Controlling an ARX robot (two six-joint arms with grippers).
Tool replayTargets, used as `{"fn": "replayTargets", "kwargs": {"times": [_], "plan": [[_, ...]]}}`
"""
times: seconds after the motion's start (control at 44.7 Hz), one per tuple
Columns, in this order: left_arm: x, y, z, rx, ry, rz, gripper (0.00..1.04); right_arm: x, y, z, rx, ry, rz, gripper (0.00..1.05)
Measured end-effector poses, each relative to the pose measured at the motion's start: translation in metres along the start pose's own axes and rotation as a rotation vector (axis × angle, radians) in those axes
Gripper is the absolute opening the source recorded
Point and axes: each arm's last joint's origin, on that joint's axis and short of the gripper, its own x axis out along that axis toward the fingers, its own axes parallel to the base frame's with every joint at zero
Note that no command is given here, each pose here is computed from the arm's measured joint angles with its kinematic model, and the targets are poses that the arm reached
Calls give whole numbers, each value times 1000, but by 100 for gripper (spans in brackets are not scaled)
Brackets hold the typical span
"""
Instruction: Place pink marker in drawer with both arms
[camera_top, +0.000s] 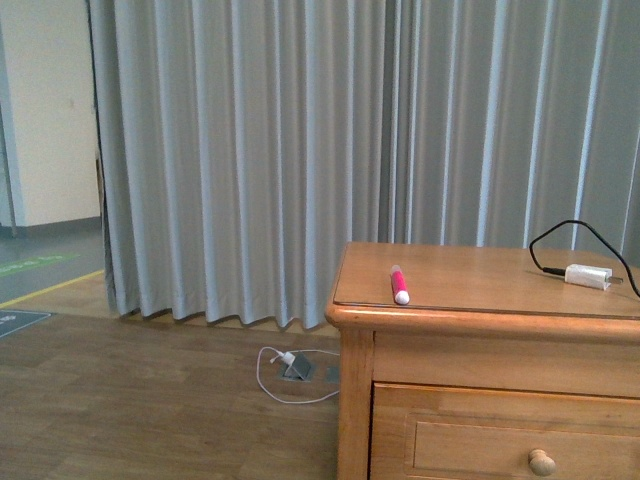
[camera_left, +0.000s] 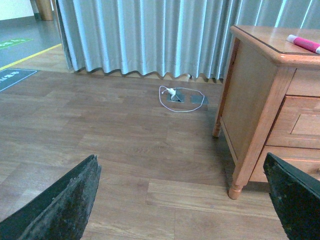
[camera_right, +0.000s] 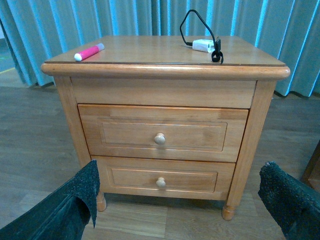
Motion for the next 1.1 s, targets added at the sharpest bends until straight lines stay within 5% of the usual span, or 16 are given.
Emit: {"fn": "replayTargets", "kwargs": {"times": [1.051, 1.096], "plan": [[0, 0, 0, 0, 0, 0, 99, 0, 0, 0, 0, 0, 0, 96], [0, 0, 0, 0, 0, 0, 99, 0, 1, 0, 27, 85, 46, 96]]}}
